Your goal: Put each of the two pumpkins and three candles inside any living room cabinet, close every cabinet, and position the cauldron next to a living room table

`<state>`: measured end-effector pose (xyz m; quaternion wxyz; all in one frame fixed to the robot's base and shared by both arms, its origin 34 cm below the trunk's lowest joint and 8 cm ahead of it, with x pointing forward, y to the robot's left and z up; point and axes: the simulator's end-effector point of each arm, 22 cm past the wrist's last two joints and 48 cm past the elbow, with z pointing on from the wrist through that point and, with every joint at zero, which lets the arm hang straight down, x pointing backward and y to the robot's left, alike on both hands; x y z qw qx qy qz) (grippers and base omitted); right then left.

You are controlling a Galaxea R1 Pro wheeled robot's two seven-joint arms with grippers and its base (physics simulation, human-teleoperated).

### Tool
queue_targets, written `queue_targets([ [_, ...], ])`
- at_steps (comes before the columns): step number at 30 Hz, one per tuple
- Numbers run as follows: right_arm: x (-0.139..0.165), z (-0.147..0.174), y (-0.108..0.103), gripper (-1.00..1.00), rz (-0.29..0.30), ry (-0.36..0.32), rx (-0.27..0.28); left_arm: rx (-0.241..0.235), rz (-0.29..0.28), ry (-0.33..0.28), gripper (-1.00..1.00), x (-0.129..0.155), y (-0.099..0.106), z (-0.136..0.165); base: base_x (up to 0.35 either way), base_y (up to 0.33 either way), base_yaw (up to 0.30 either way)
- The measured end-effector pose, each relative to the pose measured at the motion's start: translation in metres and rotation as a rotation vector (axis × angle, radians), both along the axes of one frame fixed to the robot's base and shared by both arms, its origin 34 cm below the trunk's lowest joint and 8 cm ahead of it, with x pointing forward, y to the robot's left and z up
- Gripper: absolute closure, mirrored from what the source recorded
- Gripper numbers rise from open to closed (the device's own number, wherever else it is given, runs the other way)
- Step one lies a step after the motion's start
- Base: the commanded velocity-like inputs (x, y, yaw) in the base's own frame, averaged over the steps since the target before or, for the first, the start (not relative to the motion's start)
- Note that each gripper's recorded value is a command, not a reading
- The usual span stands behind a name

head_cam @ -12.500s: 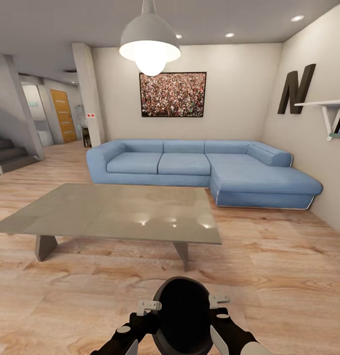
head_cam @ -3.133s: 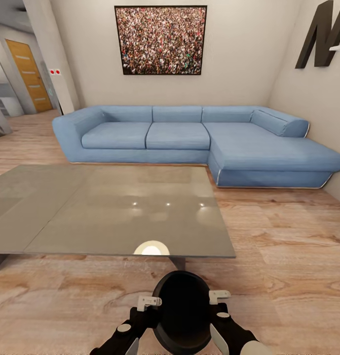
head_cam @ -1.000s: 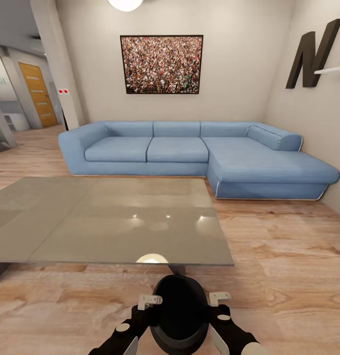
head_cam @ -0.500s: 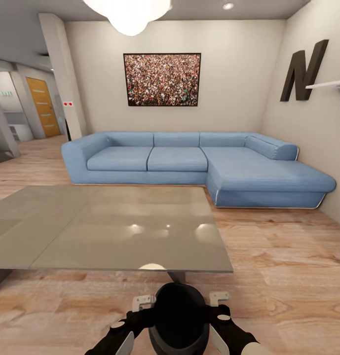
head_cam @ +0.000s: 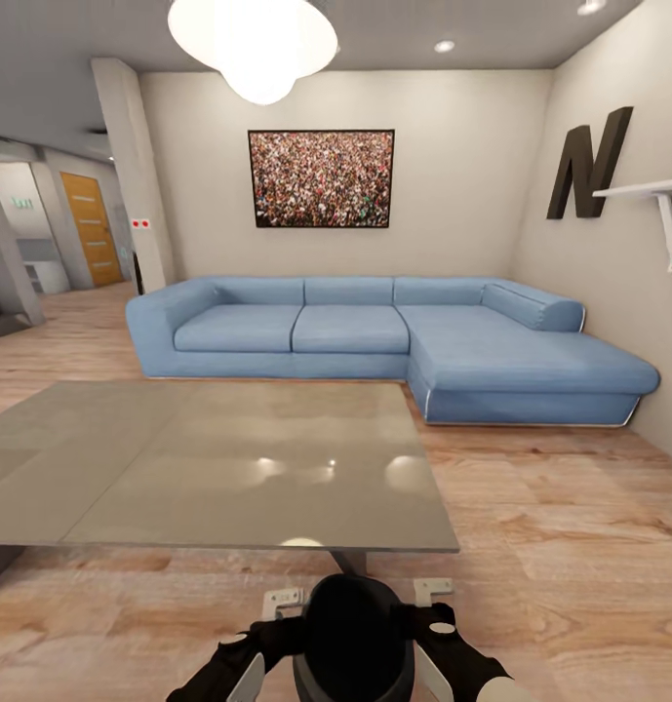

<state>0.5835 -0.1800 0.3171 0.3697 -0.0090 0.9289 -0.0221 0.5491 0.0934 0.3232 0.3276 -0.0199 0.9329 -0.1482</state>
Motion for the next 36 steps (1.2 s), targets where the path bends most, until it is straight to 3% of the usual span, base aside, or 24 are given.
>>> queue_targets([
  [25, 0.015, 0.057, 0.001, -1.00, 0.003, -0.006, 0.000, -0.005, -0.009, 0.020, -1.00, 0.011, -0.001, 0.054, -0.063, 0.000, 0.000],
  [36, 0.022, 0.082, 0.001, -1.00, 0.004, -0.008, 0.000, -0.006, -0.007, 0.020, -1.00, 0.017, -0.001, 0.078, -0.178, 0.000, 0.000],
])
